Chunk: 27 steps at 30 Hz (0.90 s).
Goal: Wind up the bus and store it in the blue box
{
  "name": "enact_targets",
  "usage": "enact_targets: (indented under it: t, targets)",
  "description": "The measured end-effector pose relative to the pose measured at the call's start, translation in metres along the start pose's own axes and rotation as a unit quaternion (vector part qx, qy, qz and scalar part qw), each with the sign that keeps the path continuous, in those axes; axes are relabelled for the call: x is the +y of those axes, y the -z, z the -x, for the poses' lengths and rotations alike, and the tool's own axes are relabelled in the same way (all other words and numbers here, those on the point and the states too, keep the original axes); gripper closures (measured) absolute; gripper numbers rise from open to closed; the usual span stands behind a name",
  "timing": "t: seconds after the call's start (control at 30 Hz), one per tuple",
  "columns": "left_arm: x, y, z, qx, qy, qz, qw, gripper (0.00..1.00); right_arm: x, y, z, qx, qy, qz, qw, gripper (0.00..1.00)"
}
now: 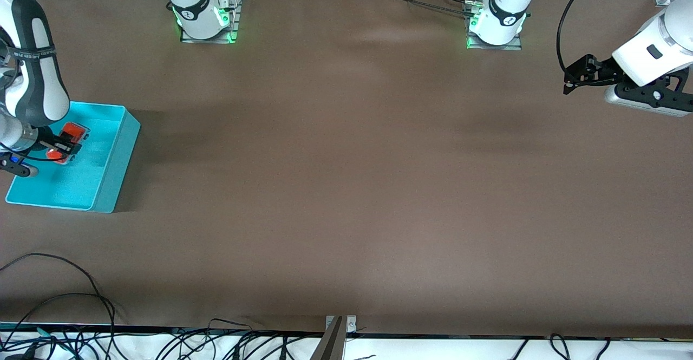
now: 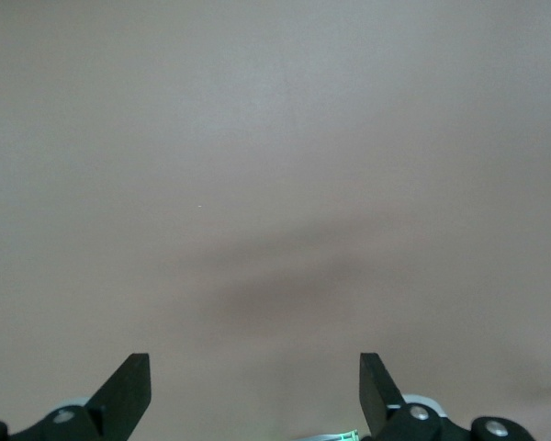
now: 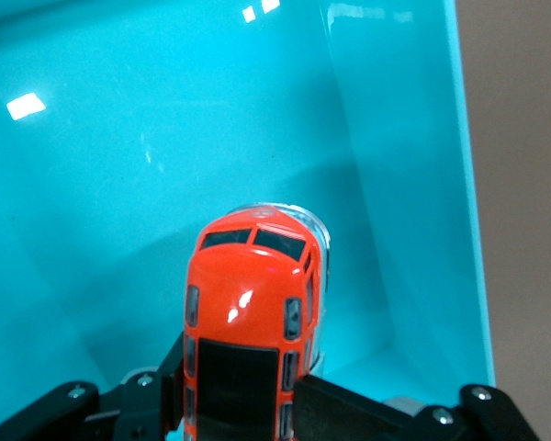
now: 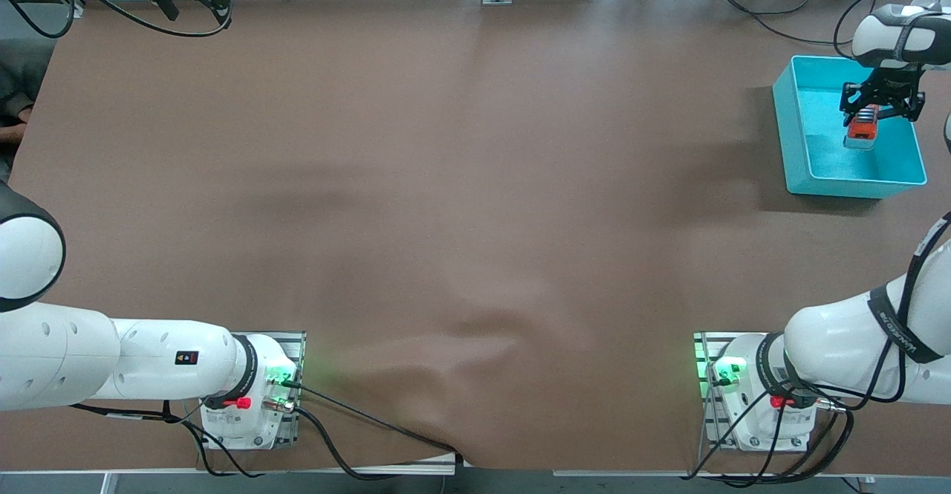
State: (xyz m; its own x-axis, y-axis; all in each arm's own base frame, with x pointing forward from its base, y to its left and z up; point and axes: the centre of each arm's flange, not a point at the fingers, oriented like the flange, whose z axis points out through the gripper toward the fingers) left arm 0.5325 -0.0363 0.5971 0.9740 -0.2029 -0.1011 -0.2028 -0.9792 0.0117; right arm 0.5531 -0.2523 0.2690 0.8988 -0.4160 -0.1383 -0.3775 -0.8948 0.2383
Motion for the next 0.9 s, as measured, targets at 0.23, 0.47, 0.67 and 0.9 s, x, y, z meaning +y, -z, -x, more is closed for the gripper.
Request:
enact_targets:
  t: [0.23, 0.47, 0.67, 0.9]
  targets:
    - [0.000, 0.000, 0.000, 0.000, 0.000, 0.000, 1.000, 0.00, -0.004, -0.017, -0.002, -0.009, 0.030, 0.003, 1.000, 0.47]
    - [0.000, 0.000, 0.000, 0.000, 0.000, 0.000, 1.000, 0.00, -0.002, -0.045, -0.007, -0.009, 0.060, 0.006, 0.998, 0.47]
    - [0.000, 0.000, 0.000, 0.000, 0.000, 0.000, 1.000, 0.00, -0.002, -0.073, -0.010, -0.010, 0.071, 0.009, 0.997, 0.47]
    - [0.001, 0.000, 0.000, 0.000, -0.001, 0.000, 1.000, 0.00, -0.003, -0.073, -0.011, -0.008, 0.074, 0.010, 0.997, 0.48]
